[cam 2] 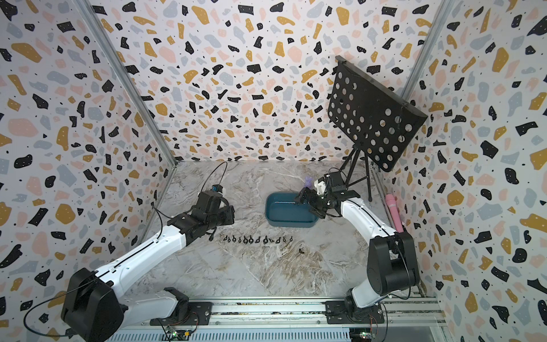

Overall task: Take out the wing nut from the storage box
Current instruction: Place the wing nut at the center of the board, then pick up the wing nut from the storage box.

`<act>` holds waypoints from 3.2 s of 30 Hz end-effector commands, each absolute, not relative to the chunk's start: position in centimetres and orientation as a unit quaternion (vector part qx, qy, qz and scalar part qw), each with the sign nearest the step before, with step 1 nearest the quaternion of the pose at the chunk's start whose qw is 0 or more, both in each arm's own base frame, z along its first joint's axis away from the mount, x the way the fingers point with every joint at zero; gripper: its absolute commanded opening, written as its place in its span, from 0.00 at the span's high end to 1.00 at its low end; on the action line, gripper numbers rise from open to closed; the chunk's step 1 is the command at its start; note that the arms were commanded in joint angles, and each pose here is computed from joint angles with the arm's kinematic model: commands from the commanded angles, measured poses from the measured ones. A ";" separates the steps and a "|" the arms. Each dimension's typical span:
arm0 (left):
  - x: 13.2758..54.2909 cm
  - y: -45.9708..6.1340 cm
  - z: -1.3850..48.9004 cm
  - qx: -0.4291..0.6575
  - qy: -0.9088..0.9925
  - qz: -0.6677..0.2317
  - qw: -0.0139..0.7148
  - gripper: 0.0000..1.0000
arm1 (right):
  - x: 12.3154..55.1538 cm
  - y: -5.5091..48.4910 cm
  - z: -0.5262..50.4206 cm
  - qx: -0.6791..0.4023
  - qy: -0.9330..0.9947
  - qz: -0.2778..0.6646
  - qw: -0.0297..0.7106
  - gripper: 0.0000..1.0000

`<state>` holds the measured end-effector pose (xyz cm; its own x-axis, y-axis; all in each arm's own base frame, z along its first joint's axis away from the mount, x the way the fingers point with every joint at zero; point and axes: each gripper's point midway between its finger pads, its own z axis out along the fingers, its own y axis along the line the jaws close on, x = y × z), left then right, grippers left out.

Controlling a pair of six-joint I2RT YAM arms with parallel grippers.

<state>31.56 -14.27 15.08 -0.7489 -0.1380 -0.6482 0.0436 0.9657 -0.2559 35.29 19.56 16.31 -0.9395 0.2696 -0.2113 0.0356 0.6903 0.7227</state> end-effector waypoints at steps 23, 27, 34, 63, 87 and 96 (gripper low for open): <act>27.2 -8.5 4.8 -0.087 0.960 -0.014 0.265 1.00 | 34.4 21.4 18.1 0.030 0.909 0.383 0.161 0.00; 27.0 -8.5 4.3 -0.091 0.961 -0.015 0.259 1.00 | 34.5 21.5 18.0 0.031 0.909 0.384 0.159 0.00; 27.1 -8.5 3.1 -0.090 0.967 -0.003 0.240 1.00 | 34.5 21.4 17.9 0.032 0.910 0.382 0.159 0.00; 29.1 -11.0 11.2 -0.073 0.947 -0.079 0.302 0.34 | 35.7 18.3 16.1 0.016 0.956 0.242 0.165 0.00; 31.3 -15.7 17.0 0.010 0.929 -0.174 0.326 0.00 | 40.5 20.8 10.7 -0.067 0.967 0.176 0.170 0.00; 30.6 -15.6 17.3 0.015 0.928 -0.180 0.327 0.00 | 43.5 22.1 7.5 -0.079 0.966 0.169 0.179 0.00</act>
